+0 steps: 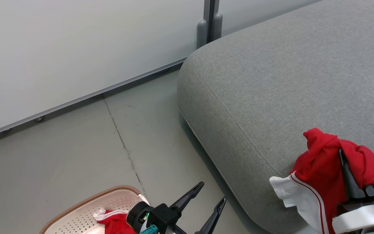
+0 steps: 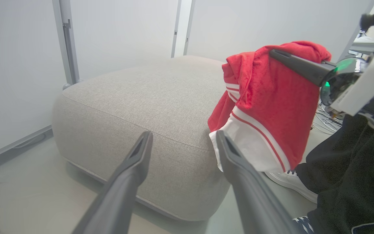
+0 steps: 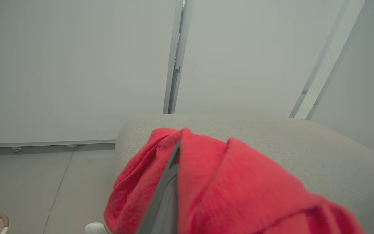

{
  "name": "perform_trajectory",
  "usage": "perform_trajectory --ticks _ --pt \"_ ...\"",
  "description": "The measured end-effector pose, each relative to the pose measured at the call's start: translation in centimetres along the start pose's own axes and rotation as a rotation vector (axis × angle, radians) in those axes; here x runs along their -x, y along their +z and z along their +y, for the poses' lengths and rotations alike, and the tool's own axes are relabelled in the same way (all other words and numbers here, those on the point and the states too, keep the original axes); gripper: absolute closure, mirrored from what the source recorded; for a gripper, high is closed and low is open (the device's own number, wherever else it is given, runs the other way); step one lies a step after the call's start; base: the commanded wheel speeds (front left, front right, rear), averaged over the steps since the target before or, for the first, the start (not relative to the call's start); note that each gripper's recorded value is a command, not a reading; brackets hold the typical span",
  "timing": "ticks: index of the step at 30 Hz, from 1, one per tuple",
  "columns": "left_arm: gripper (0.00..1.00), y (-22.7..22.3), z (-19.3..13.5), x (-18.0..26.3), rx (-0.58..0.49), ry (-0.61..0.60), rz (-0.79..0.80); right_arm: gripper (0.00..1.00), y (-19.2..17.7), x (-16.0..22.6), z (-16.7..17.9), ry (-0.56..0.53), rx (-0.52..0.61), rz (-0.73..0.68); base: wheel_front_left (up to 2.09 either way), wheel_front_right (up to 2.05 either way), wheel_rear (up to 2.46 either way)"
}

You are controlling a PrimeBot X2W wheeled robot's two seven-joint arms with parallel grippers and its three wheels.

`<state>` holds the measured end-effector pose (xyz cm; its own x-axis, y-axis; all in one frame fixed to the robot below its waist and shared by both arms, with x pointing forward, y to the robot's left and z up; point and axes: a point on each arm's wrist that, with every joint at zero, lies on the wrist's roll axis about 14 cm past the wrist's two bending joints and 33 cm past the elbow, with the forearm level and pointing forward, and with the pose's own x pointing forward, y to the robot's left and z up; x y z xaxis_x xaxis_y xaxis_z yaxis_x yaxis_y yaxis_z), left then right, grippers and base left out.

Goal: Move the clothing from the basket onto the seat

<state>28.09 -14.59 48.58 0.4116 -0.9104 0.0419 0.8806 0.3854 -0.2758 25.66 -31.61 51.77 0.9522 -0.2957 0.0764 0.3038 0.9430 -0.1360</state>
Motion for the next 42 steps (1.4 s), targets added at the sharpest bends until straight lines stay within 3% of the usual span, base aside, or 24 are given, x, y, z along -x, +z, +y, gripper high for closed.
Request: perform_trajectory --ticks 12,22,23,25,32,38,42 --pt "0.0 0.4 0.4 -0.3 -0.007 0.001 -0.009 1.0 0.3 -0.1 -0.8 -0.038 -0.016 -0.012 0.0 0.0 0.0" --pt "0.0 0.0 1.2 -0.3 -0.002 0.017 -0.005 1.0 3.8 -2.4 -2.5 -0.096 -0.023 -0.123 0.0 0.0 0.0" --pt "0.0 -0.2 1.4 -0.4 -0.005 0.017 0.0 1.0 4.7 -3.1 -2.8 -0.111 -0.06 -0.154 0.0 0.0 0.0" --pt "0.0 -0.3 2.4 -0.8 -0.018 0.023 0.001 1.0 6.5 -4.8 -2.4 -0.063 0.019 -0.198 0.0 0.0 0.0" --pt "0.0 -0.8 5.2 -2.4 -0.036 0.028 0.001 1.0 13.2 -11.3 -2.3 -0.003 0.123 -0.373 0.0 0.0 0.0" --pt "0.0 -2.7 7.0 -2.8 -0.015 0.018 0.036 1.0 17.1 -16.9 -2.0 0.034 0.209 -0.459 0.0 0.0 0.0" --pt "0.0 -3.7 8.0 -3.2 0.003 0.015 0.045 1.0 17.6 -20.2 -2.5 0.031 0.259 -0.454 0.0 0.0 0.0"
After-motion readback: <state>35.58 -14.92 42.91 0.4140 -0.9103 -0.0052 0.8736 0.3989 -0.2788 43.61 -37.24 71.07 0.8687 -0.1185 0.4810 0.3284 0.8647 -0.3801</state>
